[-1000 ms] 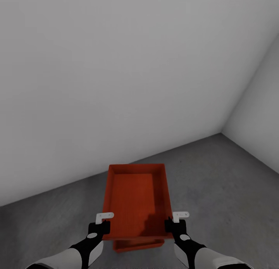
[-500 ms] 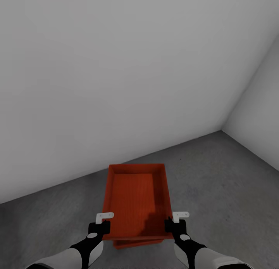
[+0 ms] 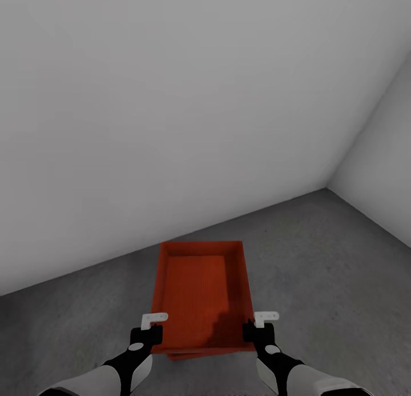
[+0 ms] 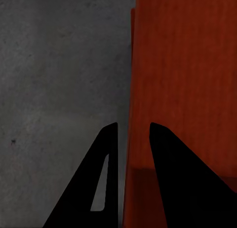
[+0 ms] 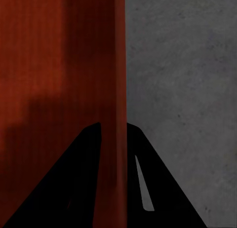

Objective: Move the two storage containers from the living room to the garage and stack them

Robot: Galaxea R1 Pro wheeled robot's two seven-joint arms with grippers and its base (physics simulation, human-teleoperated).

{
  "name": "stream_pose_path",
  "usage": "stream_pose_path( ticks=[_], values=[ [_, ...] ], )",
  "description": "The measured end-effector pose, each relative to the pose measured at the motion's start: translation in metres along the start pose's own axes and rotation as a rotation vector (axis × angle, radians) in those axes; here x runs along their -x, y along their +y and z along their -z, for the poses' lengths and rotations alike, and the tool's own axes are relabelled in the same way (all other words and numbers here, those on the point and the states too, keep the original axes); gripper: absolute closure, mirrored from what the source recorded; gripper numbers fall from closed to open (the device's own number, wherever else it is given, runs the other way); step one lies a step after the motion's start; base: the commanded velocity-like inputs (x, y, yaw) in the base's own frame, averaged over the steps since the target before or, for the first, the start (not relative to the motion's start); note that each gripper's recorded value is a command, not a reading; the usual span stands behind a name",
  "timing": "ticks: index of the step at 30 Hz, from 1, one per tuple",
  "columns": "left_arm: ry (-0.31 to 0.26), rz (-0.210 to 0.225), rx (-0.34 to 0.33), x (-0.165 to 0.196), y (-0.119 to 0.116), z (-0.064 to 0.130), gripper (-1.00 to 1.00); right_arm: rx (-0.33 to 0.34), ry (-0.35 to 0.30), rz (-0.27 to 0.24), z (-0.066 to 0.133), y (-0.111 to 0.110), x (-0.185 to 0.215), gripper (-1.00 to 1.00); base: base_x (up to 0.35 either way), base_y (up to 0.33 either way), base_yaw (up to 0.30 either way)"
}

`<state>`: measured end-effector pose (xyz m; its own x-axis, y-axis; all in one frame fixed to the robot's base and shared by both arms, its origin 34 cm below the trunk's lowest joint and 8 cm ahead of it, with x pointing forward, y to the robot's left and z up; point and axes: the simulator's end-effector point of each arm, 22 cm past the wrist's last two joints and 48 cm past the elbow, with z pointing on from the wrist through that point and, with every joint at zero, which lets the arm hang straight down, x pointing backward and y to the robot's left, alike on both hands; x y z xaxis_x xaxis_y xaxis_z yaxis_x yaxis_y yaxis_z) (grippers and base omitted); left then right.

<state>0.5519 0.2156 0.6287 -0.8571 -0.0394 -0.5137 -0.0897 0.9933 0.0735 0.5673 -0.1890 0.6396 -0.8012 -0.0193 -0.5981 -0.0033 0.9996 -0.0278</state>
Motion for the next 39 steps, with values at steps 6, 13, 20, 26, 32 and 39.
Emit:
stream_pose_path(
  ticks=[6, 13, 20, 26, 32, 39],
  values=[
    [0.01, -0.002, 0.0, -0.005, 0.0, -0.002, 1.0, 0.0, 0.01, 0.0, -0.001, 0.0, -0.005, 1.0, 0.0, 0.0, 0.0],
    [0.021, -0.003, 0.001, -0.011, 0.0, -0.004, 1.0, 0.0, 0.021, 0.0, -0.003, 0.0, -0.011, 1.0, 0.0, 0.0, 0.0],
    [0.032, -0.003, 0.001, -0.017, 0.0, -0.006, 1.0, 0.001, 0.032, 0.001, -0.005, 0.001, -0.018, 1.0, 0.0, 0.0, 0.0],
    [0.04, -0.004, 0.001, -0.022, 0.0, -0.008, 1.0, 0.001, 0.04, 0.0, -0.006, 0.001, -0.023, 1.0, 0.0, 0.0, 0.0],
    [0.05, -0.005, 0.002, -0.027, 0.0, -0.009, 1.0, 0.001, 0.05, 0.001, -0.007, 0.001, -0.028, 1.0, 0.0, 0.0, 0.0],
    [0.061, -0.007, 0.002, -0.033, 0.0, -0.011, 1.0, 0.001, 0.061, 0.001, -0.008, 0.001, -0.034, 1.0, 0.0, 0.0, 0.0]
  ],
)
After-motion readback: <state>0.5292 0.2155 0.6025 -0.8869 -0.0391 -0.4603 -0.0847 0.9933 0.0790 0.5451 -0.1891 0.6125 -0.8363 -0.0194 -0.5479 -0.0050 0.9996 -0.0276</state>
